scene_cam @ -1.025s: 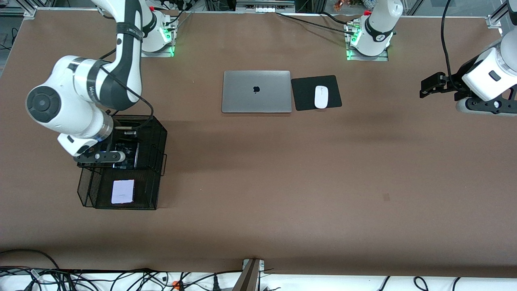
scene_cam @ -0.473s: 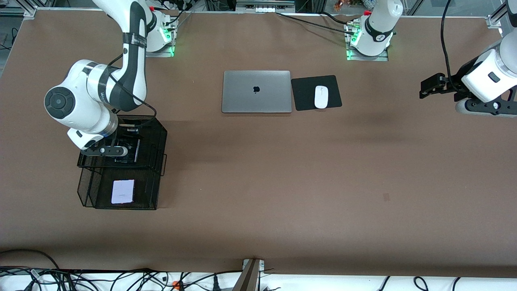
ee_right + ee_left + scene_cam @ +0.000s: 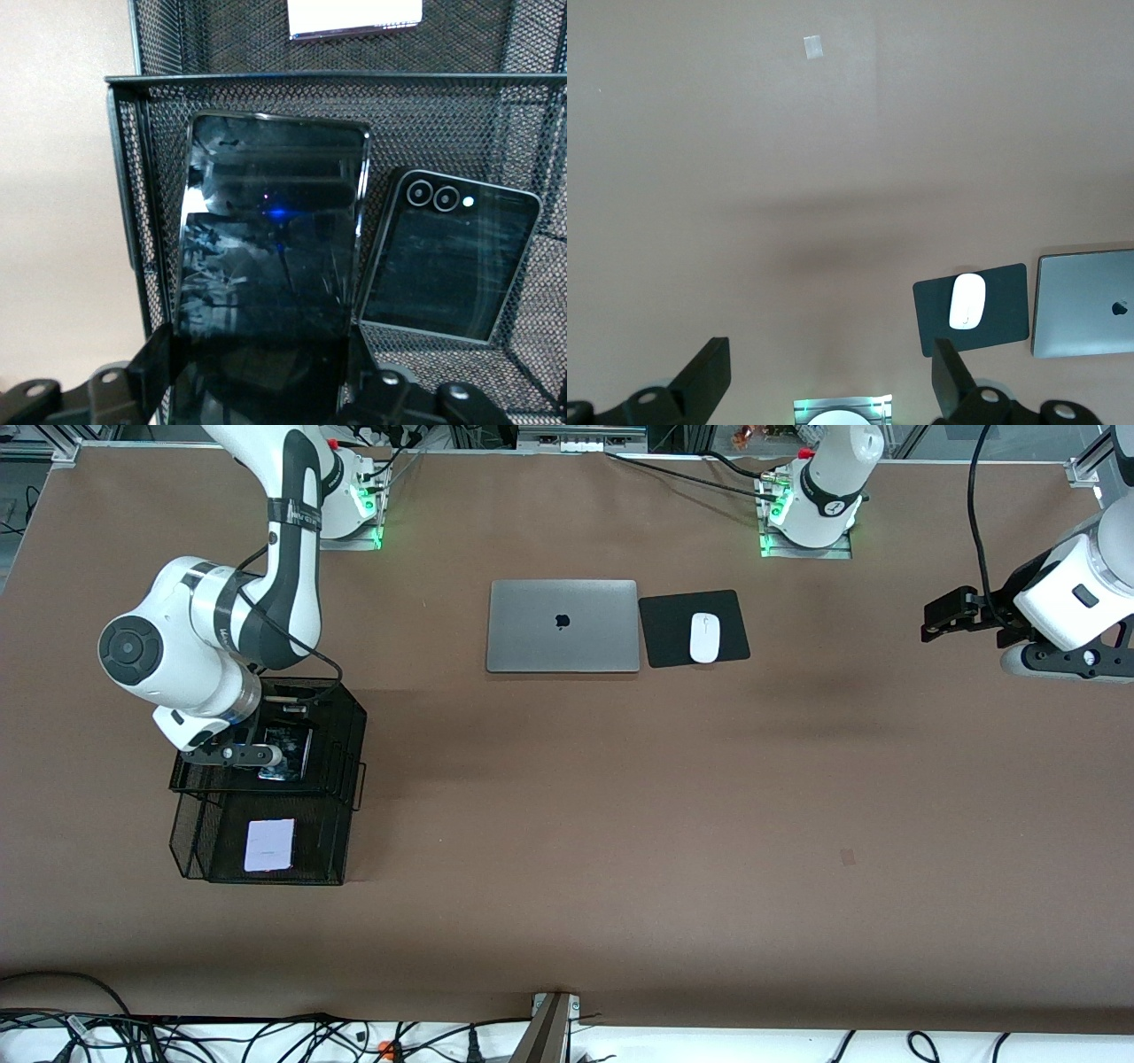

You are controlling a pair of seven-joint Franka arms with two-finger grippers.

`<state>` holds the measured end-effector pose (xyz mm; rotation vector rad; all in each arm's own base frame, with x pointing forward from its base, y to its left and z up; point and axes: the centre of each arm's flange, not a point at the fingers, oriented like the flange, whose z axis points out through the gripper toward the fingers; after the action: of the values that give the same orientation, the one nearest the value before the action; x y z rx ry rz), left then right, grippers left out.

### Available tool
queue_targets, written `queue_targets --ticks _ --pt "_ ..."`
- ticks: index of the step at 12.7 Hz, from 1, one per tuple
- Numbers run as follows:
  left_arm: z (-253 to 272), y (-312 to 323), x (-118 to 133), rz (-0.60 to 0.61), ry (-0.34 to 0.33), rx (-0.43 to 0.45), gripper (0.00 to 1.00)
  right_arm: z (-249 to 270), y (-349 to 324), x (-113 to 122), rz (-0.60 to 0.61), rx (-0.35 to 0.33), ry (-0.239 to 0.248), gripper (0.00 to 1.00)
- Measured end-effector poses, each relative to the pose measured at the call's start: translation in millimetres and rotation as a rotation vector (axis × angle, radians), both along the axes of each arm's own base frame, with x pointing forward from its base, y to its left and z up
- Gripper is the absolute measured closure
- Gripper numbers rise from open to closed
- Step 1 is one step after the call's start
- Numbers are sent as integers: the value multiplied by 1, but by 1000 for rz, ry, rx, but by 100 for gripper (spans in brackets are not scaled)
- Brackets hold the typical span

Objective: Place phones with both arms
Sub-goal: 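Open the right gripper to release the tall phone in the basket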

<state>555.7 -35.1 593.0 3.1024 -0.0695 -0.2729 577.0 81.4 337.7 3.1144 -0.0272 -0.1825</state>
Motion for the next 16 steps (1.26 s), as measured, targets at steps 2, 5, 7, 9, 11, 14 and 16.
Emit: queue_targets --ticks 2,5,7,9,11,14,16 --pt "-1 2 1 4 2 0 0 3 0 2 1 0 -9 0" --pt "-2 4 1 7 3 1 0 25 4 14 13 0 -57 0" --pt "-2 4 1 7 4 1 0 62 1 32 15 19 -76 0" --pt "-3 4 2 8 5 1 0 106 -19 49 -1 54 -46 0" --pt "-6 4 3 8 10 1 0 135 -41 62 -9 94 2 1" --pt "-7 5 3 9 12 1 0 156 -71 82 -4 155 41 0" --pt "-7 5 3 9 12 1 0 167 -89 90 2 192 52 0"
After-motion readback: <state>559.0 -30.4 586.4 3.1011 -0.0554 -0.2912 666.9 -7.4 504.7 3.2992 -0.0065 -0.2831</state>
